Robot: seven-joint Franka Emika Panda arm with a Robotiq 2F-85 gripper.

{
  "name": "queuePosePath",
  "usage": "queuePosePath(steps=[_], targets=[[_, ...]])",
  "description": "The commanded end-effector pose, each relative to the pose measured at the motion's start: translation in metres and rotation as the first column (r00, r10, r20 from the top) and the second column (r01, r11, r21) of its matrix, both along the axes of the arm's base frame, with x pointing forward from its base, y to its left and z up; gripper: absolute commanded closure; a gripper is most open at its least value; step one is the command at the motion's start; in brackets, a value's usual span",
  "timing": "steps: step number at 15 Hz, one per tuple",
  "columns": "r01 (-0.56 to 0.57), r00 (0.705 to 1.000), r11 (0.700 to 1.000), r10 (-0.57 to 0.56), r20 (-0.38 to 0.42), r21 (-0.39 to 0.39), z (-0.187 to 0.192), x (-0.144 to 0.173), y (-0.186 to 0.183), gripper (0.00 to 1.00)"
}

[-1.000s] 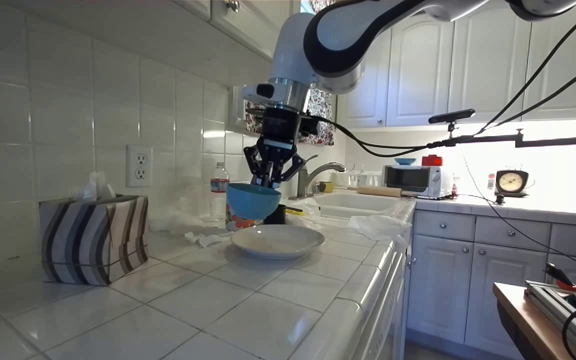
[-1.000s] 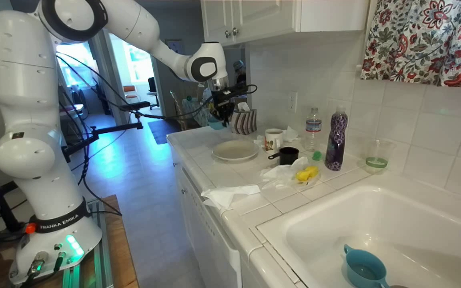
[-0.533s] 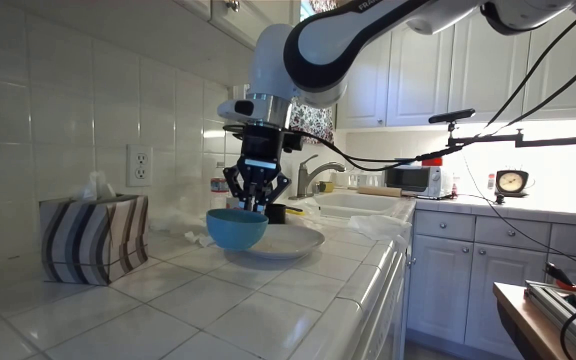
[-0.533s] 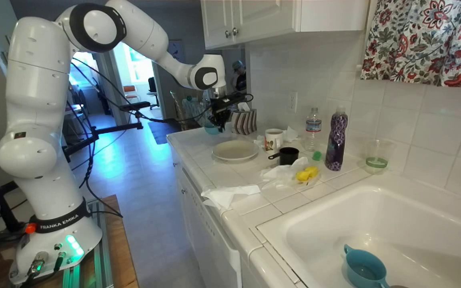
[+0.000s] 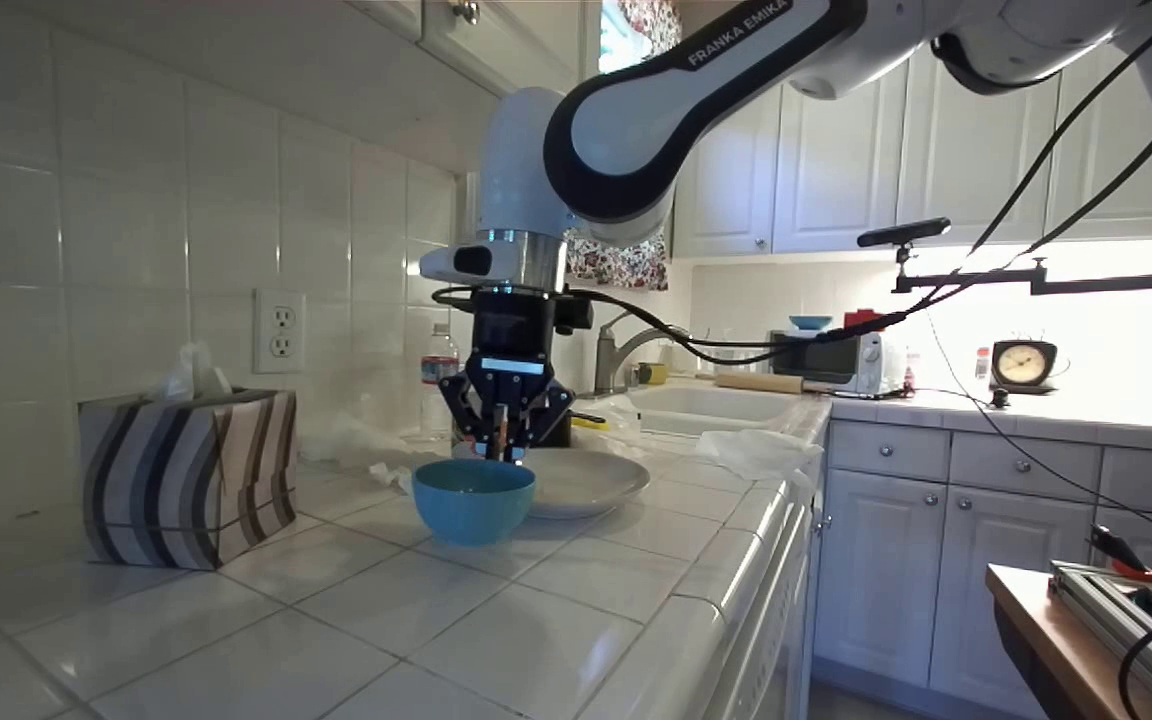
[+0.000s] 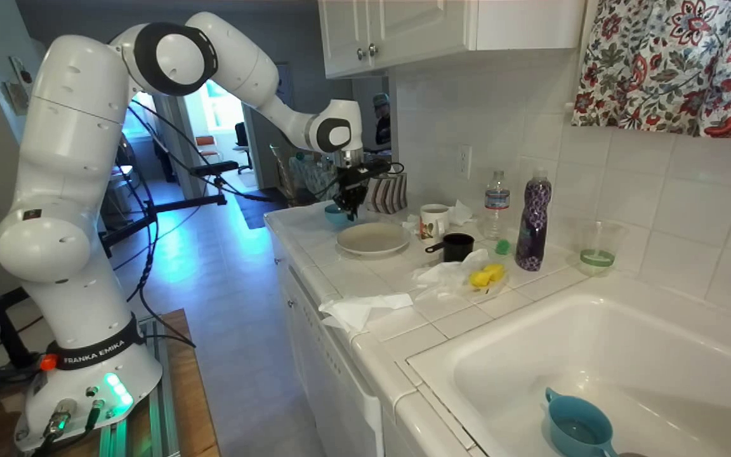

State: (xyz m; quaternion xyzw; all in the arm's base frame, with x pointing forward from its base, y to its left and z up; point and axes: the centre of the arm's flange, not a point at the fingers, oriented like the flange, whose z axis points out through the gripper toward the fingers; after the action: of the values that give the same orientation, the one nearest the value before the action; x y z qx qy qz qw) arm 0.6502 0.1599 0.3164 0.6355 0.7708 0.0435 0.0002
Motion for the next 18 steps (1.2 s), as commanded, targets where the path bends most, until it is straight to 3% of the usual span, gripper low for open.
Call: queuePosePath(steps=[1,10,11,18], targets=[[-0.018,0.999,0.999,0.017,-0.028,-0.036,-0.009,0.015,0.000,0.97],[-0.021,0.998,0.998,0.018,-0.056,-0.058,-0.021,0.017,-0.001,0.97],[-0.021,0.998,0.998,0.017,-0.058,-0.059,-0.021,0.018,-0.001,0.68],[0.019,1.000,0.999,-0.020,-0.010,-0.035,0.006,0.015,-0.021,0.20]])
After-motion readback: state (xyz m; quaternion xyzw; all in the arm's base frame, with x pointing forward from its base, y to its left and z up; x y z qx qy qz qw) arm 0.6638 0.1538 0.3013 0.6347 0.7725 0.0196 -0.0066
